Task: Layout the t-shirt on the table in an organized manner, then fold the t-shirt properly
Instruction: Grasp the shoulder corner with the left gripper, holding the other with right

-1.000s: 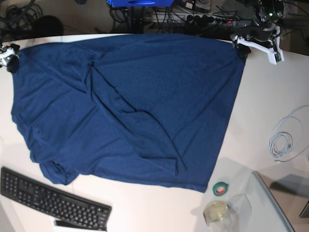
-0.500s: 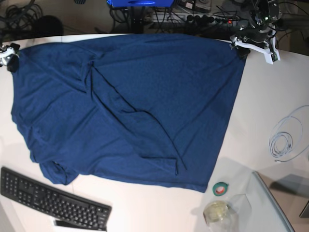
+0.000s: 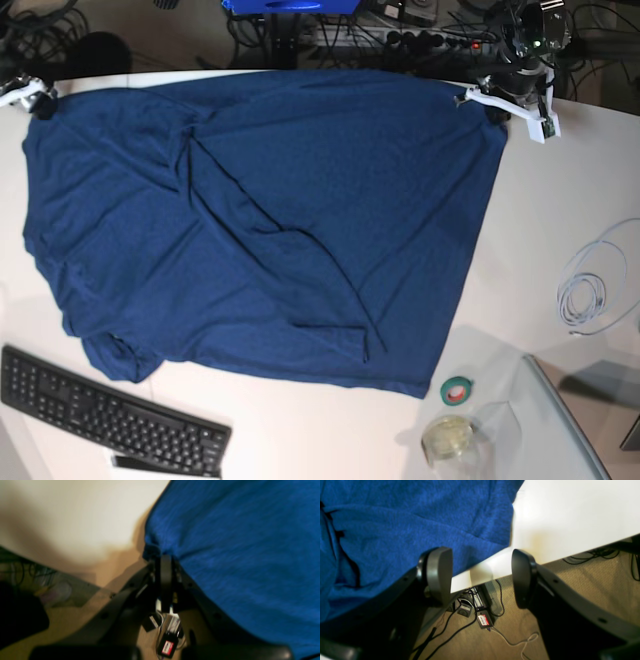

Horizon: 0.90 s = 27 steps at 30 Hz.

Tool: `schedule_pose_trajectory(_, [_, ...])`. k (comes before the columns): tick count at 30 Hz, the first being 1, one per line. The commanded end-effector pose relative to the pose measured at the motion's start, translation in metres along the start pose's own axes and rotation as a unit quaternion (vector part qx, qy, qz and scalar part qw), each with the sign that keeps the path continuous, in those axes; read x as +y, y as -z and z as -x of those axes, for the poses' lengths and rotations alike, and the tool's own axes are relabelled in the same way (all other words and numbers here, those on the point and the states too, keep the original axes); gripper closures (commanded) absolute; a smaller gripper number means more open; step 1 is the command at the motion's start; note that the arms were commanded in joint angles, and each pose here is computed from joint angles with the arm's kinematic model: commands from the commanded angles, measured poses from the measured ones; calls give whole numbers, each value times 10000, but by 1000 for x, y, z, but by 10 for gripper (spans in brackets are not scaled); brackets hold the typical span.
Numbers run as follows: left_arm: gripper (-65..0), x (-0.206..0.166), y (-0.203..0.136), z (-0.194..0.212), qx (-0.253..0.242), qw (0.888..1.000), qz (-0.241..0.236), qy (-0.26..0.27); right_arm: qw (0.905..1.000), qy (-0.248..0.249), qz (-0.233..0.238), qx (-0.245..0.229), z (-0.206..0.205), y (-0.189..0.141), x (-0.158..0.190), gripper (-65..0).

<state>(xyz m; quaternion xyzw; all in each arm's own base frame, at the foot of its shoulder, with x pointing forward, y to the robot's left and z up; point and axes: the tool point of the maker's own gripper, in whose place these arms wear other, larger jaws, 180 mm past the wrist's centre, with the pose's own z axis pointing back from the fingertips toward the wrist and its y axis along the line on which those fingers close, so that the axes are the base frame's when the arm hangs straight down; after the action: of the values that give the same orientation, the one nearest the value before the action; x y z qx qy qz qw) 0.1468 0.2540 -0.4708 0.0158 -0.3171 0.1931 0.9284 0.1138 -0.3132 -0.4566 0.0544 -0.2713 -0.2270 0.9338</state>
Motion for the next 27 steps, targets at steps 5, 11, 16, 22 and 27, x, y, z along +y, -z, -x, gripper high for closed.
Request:
schedule_pose_trajectory(5, [0, -8, -8, -20, -150, 9998, 122, 78, 9999, 104, -35, -112, -9, 6, -4, -348])
schedule_pose_trajectory(11, [0, -12, -9, -26, -192, 9996, 159, 94, 9998, 183, -65, -93, -9, 12, -3, -348])
schedule_pose_trajectory(16, [0, -12, -9, -26, -182, 9997, 163, 95, 9992, 391, -109, 60, 1, 22, -5, -348])
schedule_pose_trajectory(22, [0, -11, -10, -25, -178, 9997, 150, 103, 9988, 477, -128, 66, 2, 26, -5, -347])
schedule_pose_trajectory(27, [0, -11, -10, -25, -173, 9997, 145, 111, 9987, 492, -113, 59, 1, 26, -6, -347])
